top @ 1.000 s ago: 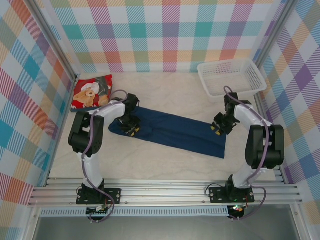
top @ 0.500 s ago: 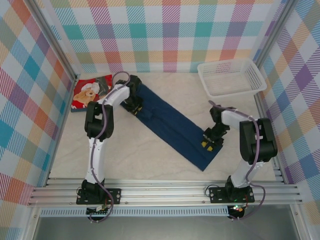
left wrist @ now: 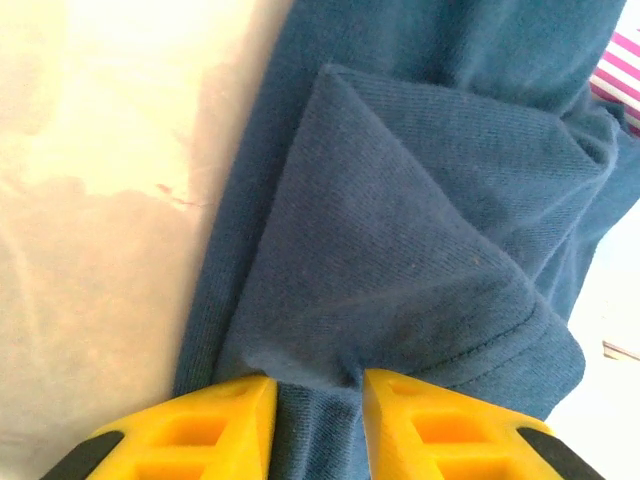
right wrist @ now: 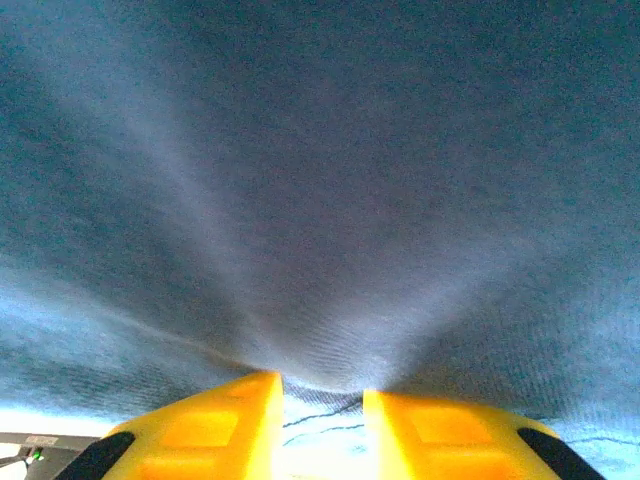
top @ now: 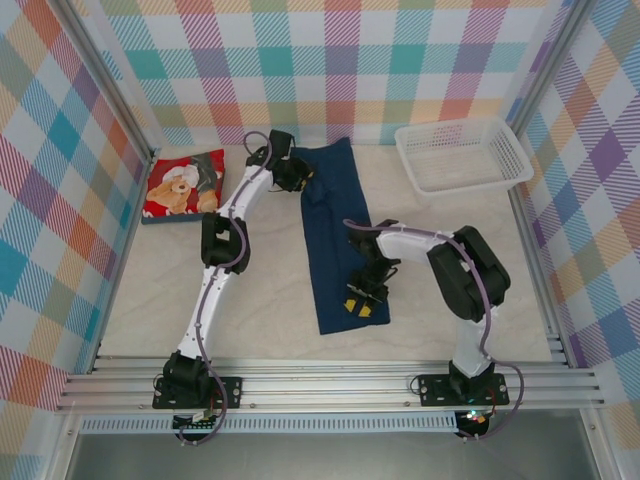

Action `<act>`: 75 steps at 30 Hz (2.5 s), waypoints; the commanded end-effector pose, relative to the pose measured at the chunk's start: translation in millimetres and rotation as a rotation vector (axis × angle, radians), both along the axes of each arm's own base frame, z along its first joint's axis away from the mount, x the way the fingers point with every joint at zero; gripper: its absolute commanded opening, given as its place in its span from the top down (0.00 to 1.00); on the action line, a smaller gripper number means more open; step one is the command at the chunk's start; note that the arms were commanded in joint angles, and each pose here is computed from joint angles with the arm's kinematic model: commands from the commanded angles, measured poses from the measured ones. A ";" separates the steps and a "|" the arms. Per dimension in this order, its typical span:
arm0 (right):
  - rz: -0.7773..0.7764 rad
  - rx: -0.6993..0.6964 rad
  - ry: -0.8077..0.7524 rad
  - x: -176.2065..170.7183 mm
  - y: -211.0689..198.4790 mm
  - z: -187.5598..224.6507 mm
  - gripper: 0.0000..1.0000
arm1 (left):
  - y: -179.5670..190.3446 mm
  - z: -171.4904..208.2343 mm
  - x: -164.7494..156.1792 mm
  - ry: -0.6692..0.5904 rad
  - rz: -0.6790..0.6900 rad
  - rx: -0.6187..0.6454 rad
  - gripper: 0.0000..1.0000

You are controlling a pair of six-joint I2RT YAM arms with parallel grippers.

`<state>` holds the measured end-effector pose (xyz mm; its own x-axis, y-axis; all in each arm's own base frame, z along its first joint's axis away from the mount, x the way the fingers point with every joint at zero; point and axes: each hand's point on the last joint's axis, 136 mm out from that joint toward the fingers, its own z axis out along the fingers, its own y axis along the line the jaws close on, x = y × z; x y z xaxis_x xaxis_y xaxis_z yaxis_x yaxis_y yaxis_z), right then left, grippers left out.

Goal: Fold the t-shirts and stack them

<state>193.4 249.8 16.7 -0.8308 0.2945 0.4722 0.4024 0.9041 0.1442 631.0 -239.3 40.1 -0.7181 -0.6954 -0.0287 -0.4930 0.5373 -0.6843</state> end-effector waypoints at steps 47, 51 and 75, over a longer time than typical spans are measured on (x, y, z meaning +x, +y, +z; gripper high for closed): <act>0.024 0.292 -0.106 -27.2 -35.8 -4.4 0.59 | -29.3 -33.5 -434.9 0.319 -0.389 0.164 0.56; 0.023 0.281 -0.106 -23.6 -35.8 -5.6 0.63 | -37.7 0.9 -421.2 0.232 -0.378 0.172 0.53; 0.027 0.223 -0.122 -17.1 -41.3 -2.3 0.99 | 8.6 10.7 -460.1 0.345 -0.439 0.341 0.45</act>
<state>175.6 211.0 16.6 -0.8935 0.1619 0.4189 0.3474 0.8403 0.4161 190.9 -244.1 60.3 -0.9458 -0.3229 0.0362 -0.3153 0.8852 -0.3421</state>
